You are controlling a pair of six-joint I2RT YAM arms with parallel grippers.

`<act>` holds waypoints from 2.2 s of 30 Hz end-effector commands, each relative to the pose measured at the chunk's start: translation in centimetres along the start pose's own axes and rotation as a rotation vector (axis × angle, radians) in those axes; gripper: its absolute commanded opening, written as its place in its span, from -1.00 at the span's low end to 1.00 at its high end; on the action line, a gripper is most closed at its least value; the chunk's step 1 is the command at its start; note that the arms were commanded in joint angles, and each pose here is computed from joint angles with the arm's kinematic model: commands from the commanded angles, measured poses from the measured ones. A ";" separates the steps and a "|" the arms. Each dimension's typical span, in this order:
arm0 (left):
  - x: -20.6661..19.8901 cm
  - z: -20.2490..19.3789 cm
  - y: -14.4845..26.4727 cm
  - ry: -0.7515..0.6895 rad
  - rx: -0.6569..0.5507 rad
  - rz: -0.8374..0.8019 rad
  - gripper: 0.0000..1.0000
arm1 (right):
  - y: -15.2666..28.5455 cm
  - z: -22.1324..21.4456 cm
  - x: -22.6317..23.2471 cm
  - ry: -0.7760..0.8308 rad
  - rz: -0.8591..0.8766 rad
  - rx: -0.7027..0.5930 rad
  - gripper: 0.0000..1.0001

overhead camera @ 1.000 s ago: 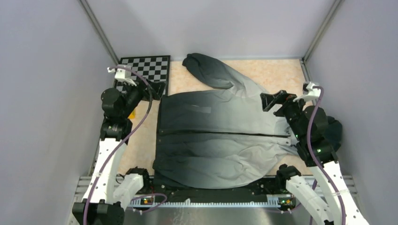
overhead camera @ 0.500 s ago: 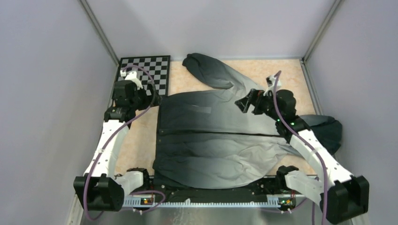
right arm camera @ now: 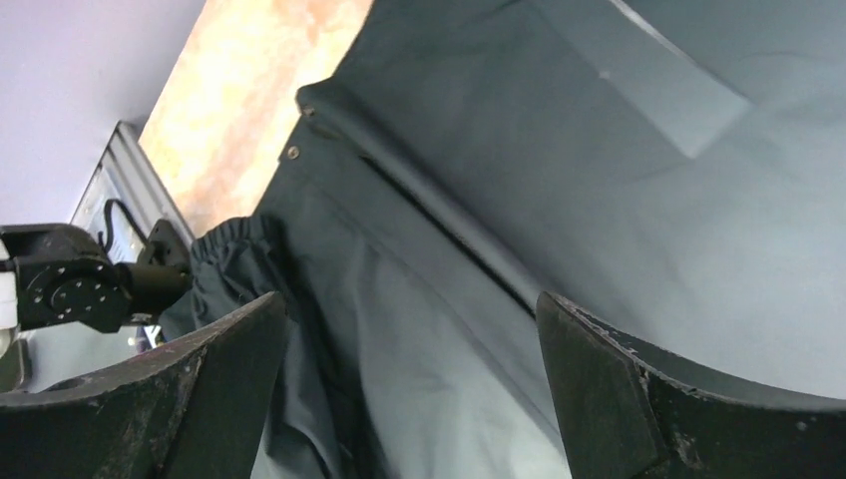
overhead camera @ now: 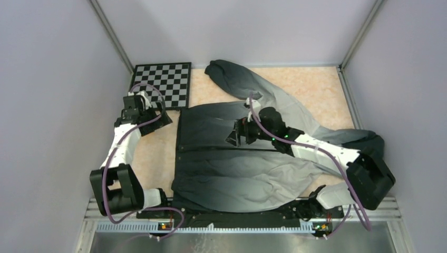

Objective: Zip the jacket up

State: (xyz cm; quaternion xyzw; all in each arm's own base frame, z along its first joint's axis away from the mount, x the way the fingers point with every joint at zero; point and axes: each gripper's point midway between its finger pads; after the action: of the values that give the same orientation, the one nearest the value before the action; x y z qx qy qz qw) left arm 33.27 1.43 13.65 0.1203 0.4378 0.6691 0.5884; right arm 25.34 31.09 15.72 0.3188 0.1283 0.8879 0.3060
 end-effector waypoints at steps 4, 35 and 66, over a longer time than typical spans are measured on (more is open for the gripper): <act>-0.4 -1.7 -1.7 -0.035 0.101 -0.059 0.95 | -4.0 1.4 6.8 0.135 0.133 -0.035 0.71; -6.3 -10.8 -4.2 -0.104 0.406 -0.382 0.05 | -15.7 -3.9 7.4 0.266 0.195 0.092 0.17; 0.1 -1.6 3.1 -0.036 -0.127 0.117 0.73 | -20.4 -3.1 9.7 0.582 0.442 -0.096 0.40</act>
State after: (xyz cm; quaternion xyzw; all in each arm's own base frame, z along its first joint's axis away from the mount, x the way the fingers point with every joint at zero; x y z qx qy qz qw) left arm 30.96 -0.85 15.78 0.1106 0.3844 0.6899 0.6034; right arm 26.59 50.81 6.52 0.1147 0.1472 0.9767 0.1064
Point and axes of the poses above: each gripper's point midway between its finger pads, its own y axis back along the fingers, its own x axis along the line the jaws close on, z = x × y, and after that the axes turned 2 degrees about y, right-handed
